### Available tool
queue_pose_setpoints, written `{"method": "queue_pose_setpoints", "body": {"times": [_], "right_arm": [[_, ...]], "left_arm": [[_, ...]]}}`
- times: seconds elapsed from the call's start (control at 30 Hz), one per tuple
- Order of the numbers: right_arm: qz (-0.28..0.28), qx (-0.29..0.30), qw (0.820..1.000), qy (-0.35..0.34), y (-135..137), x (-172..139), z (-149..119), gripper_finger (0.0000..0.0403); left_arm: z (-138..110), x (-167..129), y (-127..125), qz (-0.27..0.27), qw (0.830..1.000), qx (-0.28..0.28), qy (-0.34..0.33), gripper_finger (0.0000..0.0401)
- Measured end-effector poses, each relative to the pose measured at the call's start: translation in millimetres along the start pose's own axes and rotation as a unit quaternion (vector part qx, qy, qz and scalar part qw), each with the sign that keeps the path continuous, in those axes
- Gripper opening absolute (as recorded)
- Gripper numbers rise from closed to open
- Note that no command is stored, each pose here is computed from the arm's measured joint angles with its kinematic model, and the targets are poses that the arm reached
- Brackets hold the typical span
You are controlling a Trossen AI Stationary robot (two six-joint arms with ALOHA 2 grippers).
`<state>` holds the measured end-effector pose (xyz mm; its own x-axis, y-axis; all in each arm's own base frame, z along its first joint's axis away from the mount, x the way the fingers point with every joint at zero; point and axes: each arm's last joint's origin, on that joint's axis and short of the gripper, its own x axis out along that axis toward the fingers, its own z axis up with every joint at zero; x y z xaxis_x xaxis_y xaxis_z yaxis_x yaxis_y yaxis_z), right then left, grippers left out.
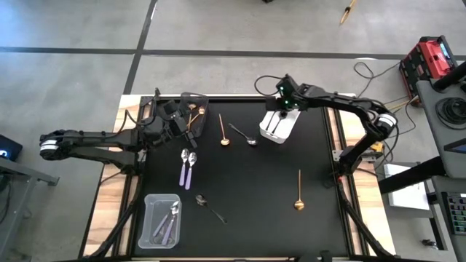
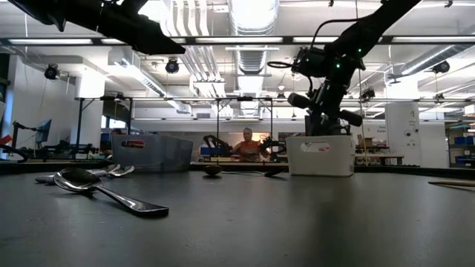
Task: Sort silverware by color (type)
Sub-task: Put the black spoon into the white bin
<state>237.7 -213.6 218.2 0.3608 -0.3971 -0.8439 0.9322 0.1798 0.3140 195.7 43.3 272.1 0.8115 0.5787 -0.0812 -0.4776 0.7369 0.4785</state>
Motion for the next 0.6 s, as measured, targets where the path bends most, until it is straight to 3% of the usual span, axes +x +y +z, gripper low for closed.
{"method": "queue_pose_setpoints", "body": {"times": [0.6], "right_arm": [[-0.019, -0.007, 1.000, 0.004, -0.8, 9.9, -2.1, 0.0009]], "left_arm": [[0.0, 0.0, 0.0, 0.000, 1.000, 0.000, 0.000, 0.0213]]}}
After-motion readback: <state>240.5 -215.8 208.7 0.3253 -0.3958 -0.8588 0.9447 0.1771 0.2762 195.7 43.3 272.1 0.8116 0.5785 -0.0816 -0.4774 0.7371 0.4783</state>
